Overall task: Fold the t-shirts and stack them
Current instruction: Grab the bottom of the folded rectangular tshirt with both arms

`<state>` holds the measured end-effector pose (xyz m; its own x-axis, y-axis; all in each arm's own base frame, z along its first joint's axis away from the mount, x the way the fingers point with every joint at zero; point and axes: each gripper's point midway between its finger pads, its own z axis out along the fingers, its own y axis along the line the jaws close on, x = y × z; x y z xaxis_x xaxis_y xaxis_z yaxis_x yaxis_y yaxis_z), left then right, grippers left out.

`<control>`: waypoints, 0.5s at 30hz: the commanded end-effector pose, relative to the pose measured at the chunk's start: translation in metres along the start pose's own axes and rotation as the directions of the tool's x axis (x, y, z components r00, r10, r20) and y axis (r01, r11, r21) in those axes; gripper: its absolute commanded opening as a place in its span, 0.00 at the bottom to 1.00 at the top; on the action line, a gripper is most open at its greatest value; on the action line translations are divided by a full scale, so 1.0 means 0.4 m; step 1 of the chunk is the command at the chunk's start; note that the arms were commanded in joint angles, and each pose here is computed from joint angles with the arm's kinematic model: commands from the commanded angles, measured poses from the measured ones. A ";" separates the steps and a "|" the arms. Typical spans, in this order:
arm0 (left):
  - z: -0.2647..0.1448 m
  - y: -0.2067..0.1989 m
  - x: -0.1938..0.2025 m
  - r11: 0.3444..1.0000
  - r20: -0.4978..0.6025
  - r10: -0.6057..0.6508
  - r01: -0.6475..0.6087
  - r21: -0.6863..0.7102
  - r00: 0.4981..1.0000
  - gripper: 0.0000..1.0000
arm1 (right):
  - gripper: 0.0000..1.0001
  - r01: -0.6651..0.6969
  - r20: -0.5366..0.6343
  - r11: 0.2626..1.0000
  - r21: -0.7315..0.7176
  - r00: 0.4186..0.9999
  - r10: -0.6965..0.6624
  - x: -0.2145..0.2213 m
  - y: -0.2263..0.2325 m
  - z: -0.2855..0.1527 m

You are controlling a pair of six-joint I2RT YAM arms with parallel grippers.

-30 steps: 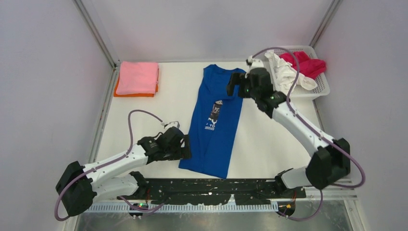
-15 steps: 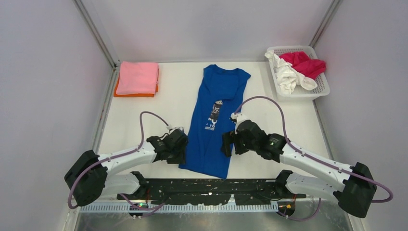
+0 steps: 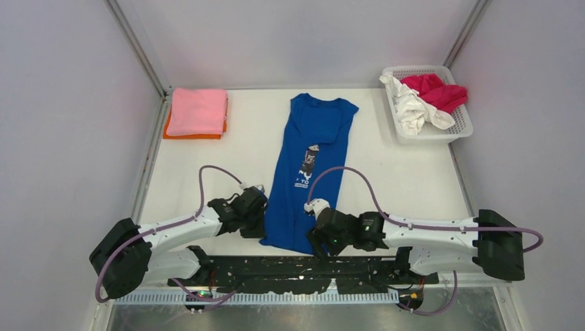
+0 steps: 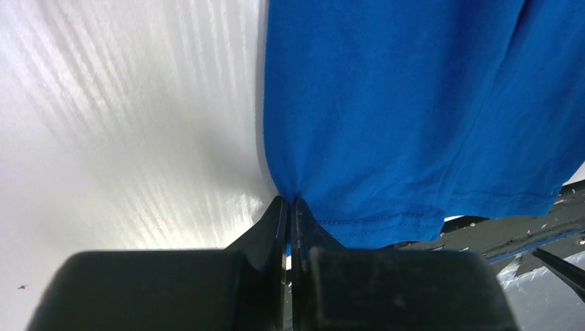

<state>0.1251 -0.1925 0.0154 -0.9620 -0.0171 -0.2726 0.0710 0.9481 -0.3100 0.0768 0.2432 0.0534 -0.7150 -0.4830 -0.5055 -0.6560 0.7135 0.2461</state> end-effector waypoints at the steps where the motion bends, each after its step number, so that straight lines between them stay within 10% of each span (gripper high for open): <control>1: -0.020 0.020 0.033 1.000 -0.028 -0.029 0.029 -0.003 0.999 0.00 | 0.65 0.010 -0.017 1.000 0.009 1.000 -0.010 0.005 0.026 0.033; 15: -0.015 0.001 0.047 0.996 -0.053 -0.076 0.078 0.036 0.996 0.00 | 0.39 -0.007 -0.111 0.995 0.095 0.994 0.018 0.075 -0.004 0.069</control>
<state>0.1101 -0.1863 0.0150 -0.9715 -0.0641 -0.2282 0.0180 0.9400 -0.3406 0.0593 0.2399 0.0177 -0.7332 -0.5509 -0.3987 -0.6525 0.7351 0.1842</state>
